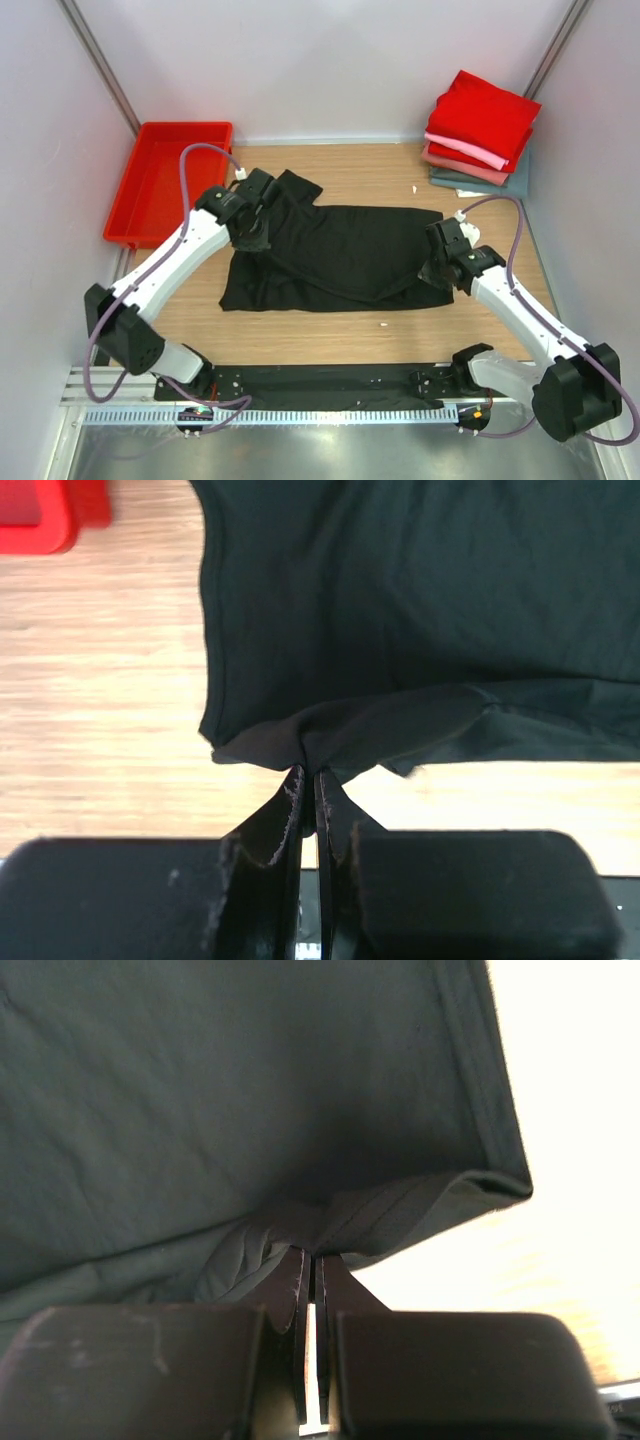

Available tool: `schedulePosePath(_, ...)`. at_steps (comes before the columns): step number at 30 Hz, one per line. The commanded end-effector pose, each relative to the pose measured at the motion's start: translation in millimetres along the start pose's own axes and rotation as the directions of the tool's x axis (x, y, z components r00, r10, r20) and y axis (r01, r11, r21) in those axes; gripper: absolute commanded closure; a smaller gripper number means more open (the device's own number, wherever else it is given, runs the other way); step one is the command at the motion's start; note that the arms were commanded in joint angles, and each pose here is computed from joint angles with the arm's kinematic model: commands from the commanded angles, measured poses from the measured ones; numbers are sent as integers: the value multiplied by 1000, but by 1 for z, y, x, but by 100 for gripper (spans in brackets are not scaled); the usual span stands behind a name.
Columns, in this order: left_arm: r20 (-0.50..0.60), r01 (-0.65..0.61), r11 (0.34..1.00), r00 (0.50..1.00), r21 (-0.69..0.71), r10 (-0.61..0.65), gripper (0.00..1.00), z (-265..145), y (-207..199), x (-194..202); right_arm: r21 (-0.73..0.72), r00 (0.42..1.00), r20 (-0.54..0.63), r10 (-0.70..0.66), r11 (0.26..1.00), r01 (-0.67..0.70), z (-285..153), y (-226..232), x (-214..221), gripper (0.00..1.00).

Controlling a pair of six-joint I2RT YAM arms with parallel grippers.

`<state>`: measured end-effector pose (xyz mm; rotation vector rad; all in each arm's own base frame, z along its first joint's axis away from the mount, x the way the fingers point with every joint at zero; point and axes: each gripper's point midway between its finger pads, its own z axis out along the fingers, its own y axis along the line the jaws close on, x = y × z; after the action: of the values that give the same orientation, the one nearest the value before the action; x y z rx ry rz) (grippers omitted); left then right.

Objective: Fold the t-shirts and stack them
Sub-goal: Fold the tshirt

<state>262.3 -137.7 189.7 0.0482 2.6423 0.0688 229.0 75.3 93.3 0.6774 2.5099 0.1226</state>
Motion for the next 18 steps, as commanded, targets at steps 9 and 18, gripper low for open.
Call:
schedulePosePath(9, -12, -45, 998, 999, 36, 45, 93, 33, -13, -49, -11, 997, 63, 44, 999, -43, 9, -13, -46, 99)
schedulePosePath(18, -75, -67, 997, 995, -27, 65, 93, 63, -3, -70, 4, 997, 26, 70, 998, -70, 27, -25, -45, 96)
